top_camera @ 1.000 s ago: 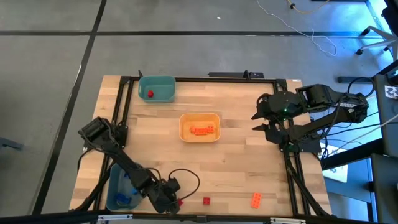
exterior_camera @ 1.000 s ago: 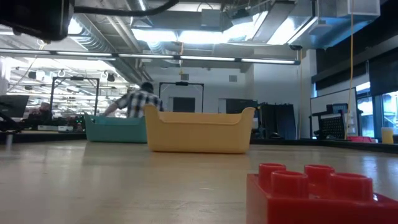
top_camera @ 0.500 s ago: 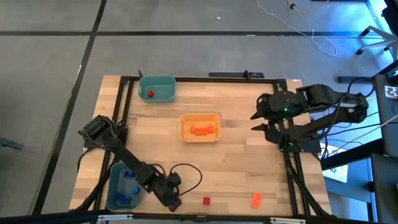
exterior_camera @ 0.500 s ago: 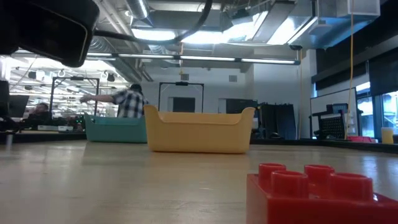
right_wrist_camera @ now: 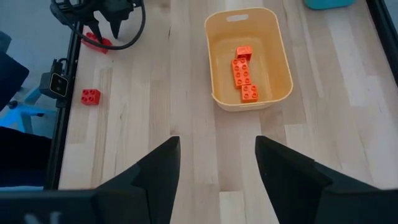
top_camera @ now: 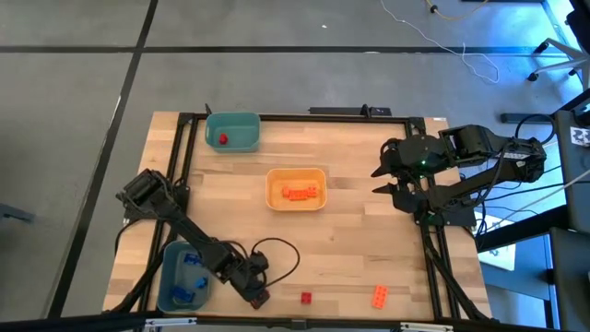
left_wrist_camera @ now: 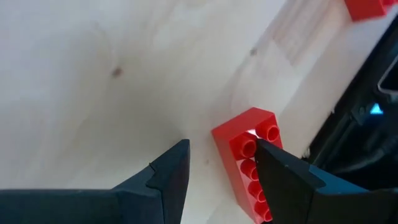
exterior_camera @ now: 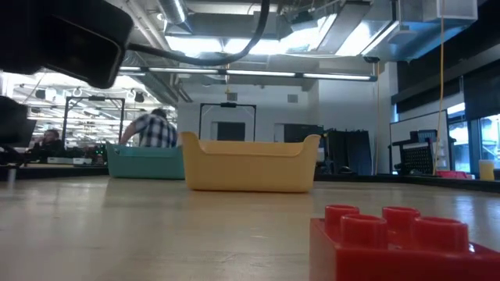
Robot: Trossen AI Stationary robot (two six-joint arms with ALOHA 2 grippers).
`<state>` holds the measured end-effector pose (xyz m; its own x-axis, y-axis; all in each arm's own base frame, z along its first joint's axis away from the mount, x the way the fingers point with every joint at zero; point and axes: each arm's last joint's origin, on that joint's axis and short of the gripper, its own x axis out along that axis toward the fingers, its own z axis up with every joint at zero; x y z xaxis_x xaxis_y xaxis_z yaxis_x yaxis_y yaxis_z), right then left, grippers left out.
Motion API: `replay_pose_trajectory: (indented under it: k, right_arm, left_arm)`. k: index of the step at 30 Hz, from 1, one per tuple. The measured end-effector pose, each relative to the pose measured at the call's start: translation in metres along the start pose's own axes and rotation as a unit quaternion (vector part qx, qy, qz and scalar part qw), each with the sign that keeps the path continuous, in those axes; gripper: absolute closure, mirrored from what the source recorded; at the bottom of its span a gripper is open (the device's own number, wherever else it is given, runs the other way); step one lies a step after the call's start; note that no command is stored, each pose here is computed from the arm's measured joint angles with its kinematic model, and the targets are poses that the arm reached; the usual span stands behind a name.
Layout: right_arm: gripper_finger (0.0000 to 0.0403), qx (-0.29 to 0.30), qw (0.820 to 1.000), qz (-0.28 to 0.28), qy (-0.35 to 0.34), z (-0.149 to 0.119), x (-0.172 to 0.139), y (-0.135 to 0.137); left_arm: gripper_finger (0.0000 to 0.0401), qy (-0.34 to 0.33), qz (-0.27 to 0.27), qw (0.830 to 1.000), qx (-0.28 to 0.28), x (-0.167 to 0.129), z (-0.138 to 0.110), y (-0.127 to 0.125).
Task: Sort & place blocks by color
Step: Put the left red 8 stud game piece into the green bin
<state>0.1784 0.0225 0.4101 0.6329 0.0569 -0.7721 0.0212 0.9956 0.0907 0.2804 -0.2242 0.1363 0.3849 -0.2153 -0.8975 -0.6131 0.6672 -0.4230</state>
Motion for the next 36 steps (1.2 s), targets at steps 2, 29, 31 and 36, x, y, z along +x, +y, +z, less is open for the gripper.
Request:
replay_pose_trajectory:
  k: [2,29,31,36]
  right_arm:
    - [0.0194,0.0,1.0,0.0,0.0,0.0,0.0,0.0]
    - [0.0194,-0.001,1.0,0.001,-0.006,0.001,0.0,0.0]
    - [0.0194,-0.001,1.0,0.001,-0.007,0.001,0.0,0.0]
    - [0.0194,-0.002,1.0,0.001,-0.007,0.001,0.0,0.0]
  left_arm:
    - [0.023,-0.002,0.009,1.0,-0.005,0.0,0.003,0.002]
    - [0.023,-0.064,0.131,0.985,-0.088,-0.06,0.055,0.038]
    - [0.023,-0.065,0.118,0.987,-0.092,-0.064,0.056,0.035]
    - [0.023,-0.064,0.101,0.991,-0.063,-0.075,0.059,0.024]
